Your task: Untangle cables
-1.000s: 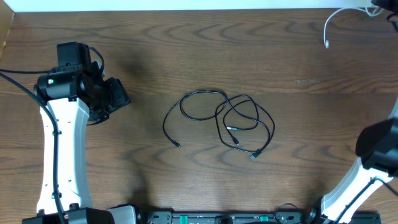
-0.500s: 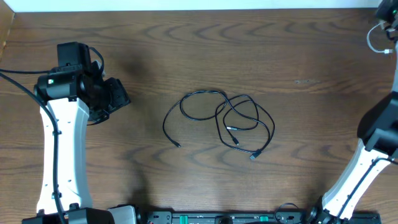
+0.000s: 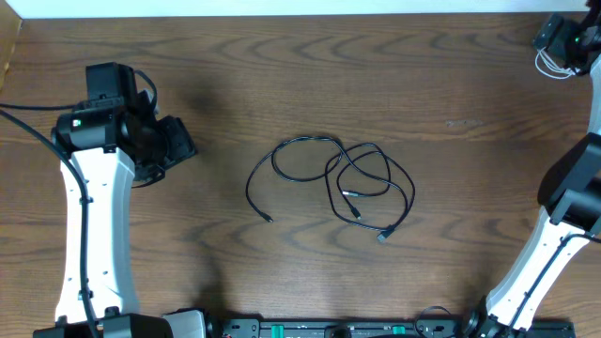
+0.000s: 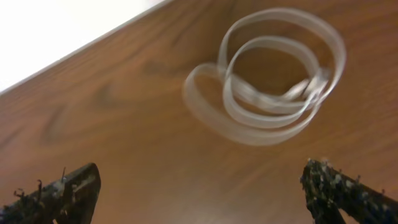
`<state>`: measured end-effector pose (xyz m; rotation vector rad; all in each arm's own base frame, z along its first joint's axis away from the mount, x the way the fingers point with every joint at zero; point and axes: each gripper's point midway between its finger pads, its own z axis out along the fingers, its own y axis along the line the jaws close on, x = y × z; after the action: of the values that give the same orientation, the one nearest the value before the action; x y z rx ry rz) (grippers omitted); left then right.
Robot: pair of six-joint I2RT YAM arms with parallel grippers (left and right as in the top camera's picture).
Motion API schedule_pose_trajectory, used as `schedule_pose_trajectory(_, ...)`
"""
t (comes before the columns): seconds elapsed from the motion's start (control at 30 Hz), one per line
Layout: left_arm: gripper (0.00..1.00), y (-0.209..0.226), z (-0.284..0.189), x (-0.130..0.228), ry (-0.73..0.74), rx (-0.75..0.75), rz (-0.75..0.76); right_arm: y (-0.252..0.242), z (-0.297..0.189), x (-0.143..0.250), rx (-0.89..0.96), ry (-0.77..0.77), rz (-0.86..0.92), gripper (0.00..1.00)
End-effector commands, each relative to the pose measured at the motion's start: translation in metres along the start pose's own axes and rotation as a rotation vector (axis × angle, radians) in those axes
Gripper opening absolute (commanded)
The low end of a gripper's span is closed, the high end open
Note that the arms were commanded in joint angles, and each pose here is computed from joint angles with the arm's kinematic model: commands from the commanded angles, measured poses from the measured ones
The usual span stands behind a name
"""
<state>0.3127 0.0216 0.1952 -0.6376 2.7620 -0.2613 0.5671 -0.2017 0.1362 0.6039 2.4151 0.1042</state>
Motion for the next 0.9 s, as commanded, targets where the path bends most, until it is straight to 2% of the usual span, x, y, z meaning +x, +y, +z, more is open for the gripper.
schedule_pose_trajectory(0.0,0.61,-0.026,0.004,0.004,0.011,0.085,0.092,0.061,-0.075,-0.01,-0.206,-0.017,-0.039,0.99)
schedule_pose_trajectory(0.2,0.61,-0.077,0.015,0.013,0.008,0.162,0.214,0.086,-0.094,0.035,-0.237,0.153,-0.058,0.99)
schedule_pose_trajectory(0.3,0.61,-0.103,0.028,0.025,0.043,0.182,0.212,0.096,-0.093,0.058,-0.235,0.234,-0.064,0.99)
schedule_pose_trajectory(0.67,0.61,-0.204,0.111,0.074,0.125,0.258,0.423,0.137,-0.095,0.091,-0.27,0.323,-0.159,0.99)
schedule_pose_trajectory(0.8,0.62,-0.232,0.14,0.081,0.118,0.292,0.373,0.144,-0.097,0.099,-0.27,0.344,-0.191,0.99)
schedule_pose_trajectory(0.87,0.7,-0.246,0.157,0.084,0.112,0.305,0.324,0.149,-0.098,0.105,-0.275,0.359,-0.209,0.99)
